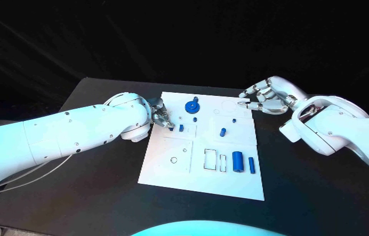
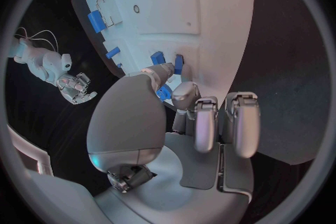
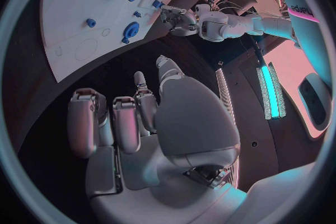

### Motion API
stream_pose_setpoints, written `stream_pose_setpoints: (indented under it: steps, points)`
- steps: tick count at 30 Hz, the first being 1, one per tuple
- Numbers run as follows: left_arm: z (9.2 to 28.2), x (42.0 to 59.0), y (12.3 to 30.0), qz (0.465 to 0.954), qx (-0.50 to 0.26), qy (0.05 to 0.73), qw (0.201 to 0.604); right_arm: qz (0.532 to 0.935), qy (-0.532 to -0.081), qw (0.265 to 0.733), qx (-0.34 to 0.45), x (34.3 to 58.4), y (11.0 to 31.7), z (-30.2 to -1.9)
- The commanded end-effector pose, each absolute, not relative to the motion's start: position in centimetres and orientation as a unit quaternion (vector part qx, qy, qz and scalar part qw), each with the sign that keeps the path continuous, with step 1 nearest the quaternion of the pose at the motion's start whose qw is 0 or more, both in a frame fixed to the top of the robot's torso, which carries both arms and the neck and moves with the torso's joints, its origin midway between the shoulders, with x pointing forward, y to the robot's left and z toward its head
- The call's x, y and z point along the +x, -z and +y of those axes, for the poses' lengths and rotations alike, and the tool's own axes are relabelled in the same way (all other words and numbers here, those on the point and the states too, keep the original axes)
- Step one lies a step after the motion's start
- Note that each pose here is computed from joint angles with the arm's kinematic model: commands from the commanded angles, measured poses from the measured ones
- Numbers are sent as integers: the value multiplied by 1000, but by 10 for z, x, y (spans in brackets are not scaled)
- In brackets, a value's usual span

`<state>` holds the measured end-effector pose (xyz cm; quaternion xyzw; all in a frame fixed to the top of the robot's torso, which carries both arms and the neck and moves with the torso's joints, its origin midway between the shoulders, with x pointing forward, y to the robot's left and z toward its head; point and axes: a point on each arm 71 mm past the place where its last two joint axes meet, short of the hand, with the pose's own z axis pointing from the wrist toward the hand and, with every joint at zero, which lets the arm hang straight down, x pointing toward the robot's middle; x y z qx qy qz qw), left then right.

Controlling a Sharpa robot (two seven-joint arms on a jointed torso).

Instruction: Assemble the parts on the task board

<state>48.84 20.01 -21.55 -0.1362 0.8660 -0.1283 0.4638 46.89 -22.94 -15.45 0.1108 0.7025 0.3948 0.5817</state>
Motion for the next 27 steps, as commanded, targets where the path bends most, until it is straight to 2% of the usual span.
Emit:
stream_pose_setpoints:
  steps: [1, 11, 27]
  points:
    - [198, 486, 217, 874, -121, 127, 453, 705, -396, 579, 105, 468, 155, -228]
    - [198, 485, 220, 884, -112, 119, 438, 705, -396, 579, 105, 468, 155, -229]
    - [200, 486, 220, 884, -121, 113, 437, 705, -396, 579, 105, 468, 155, -229]
